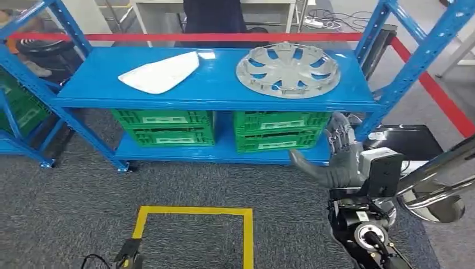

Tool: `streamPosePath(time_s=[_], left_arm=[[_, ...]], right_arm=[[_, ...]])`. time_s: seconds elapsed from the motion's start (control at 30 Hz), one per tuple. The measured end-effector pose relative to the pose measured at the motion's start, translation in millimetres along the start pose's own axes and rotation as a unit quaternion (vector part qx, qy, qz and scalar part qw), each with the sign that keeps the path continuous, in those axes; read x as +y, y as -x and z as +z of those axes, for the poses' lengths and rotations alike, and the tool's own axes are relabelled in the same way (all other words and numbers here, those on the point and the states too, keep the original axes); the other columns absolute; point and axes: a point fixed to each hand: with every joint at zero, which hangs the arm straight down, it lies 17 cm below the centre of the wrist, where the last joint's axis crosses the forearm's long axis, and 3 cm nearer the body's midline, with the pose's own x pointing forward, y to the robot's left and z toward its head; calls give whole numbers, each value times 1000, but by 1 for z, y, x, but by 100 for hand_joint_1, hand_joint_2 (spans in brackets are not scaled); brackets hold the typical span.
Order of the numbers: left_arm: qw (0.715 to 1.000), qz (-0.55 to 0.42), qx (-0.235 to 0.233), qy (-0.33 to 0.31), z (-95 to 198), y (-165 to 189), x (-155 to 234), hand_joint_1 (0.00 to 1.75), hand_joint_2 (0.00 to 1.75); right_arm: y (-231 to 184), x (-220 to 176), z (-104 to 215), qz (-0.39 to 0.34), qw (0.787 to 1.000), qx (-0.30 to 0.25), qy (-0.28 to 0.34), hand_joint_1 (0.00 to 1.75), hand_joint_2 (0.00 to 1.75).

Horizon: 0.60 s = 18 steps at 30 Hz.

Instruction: Take the parts from the cabinet and place them on the table.

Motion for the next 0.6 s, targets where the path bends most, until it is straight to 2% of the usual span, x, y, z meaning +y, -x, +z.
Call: streamPosePath(time_s=[0.2,0.3,0.6], left_arm=[[1000,-1,0,2,0,-1,-1,0,0],[1000,-2,3,3,0,1,-1,0,0],[1000,-7,-1,6,0,-5,-2,0,0]], right_arm=[[4,3,2,-16,1000,12,-6,0,175],[7,16,4,-55,997,31,-38,0,175],[2,26,0,-68,995,25,-65,0,175]])
